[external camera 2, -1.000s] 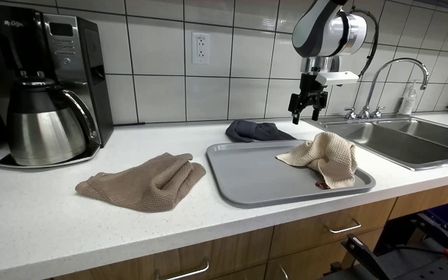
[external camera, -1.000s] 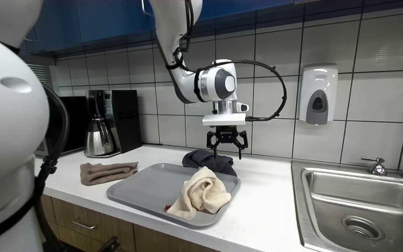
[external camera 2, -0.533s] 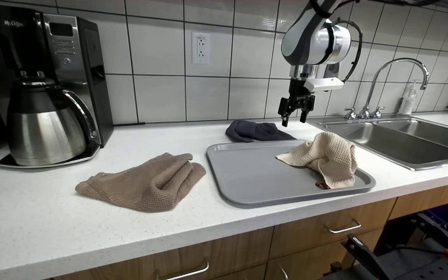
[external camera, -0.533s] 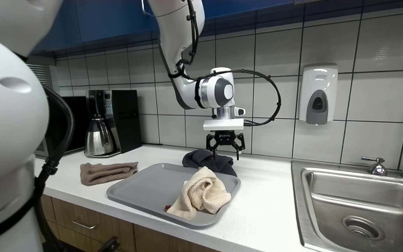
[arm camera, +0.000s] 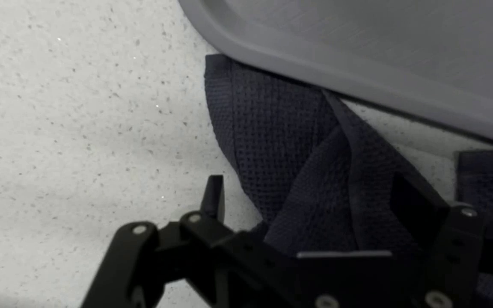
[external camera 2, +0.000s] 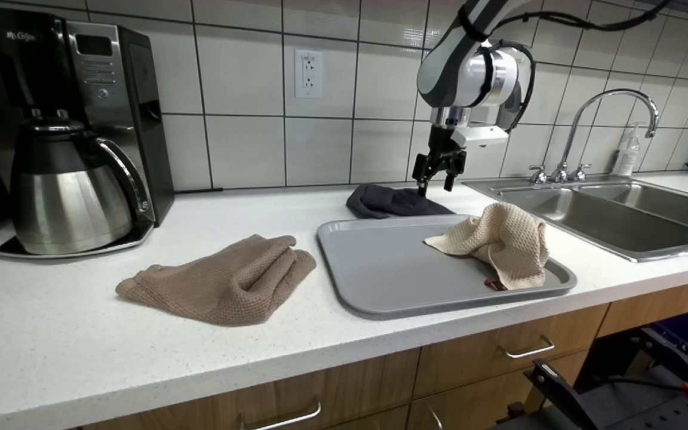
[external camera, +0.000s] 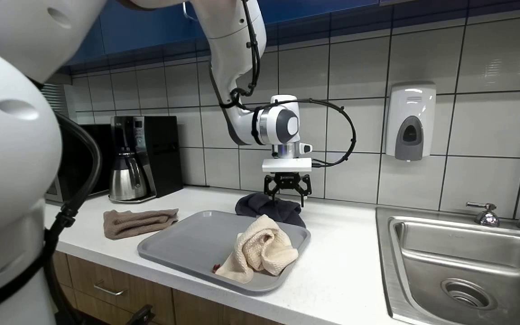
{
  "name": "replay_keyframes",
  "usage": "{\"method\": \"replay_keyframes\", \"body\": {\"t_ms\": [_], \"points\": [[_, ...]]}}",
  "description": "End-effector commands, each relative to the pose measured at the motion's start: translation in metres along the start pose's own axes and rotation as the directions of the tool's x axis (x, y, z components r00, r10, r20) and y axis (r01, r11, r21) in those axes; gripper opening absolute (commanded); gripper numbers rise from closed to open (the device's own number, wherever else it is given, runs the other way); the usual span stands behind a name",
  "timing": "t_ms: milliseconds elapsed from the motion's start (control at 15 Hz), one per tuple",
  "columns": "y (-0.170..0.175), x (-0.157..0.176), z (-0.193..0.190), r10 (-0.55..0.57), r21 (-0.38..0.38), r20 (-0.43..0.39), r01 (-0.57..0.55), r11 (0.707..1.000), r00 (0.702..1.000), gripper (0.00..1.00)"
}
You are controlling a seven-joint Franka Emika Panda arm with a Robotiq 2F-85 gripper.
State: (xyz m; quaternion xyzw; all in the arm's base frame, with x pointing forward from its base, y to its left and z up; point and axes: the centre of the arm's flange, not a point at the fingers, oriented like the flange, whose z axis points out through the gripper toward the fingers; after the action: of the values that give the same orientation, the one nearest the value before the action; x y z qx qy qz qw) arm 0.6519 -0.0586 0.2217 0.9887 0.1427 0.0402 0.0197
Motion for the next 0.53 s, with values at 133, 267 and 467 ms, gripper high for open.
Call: {"method": "replay_keyframes", "body": {"t_ms": [133, 267, 467], "points": [[0.004, 0.028, 0.017, 0.015, 0.017, -0.029, -0.015, 1.000, 0.999, 1.00], [0.004, 0.034, 0.025, 0.020, 0.021, -0.029, -0.020, 1.000, 0.999, 1.00], [0.001, 0.043, 0.034, 0.032, -0.017, -0.063, -0.033, 0.999, 0.998, 1.00]]}}
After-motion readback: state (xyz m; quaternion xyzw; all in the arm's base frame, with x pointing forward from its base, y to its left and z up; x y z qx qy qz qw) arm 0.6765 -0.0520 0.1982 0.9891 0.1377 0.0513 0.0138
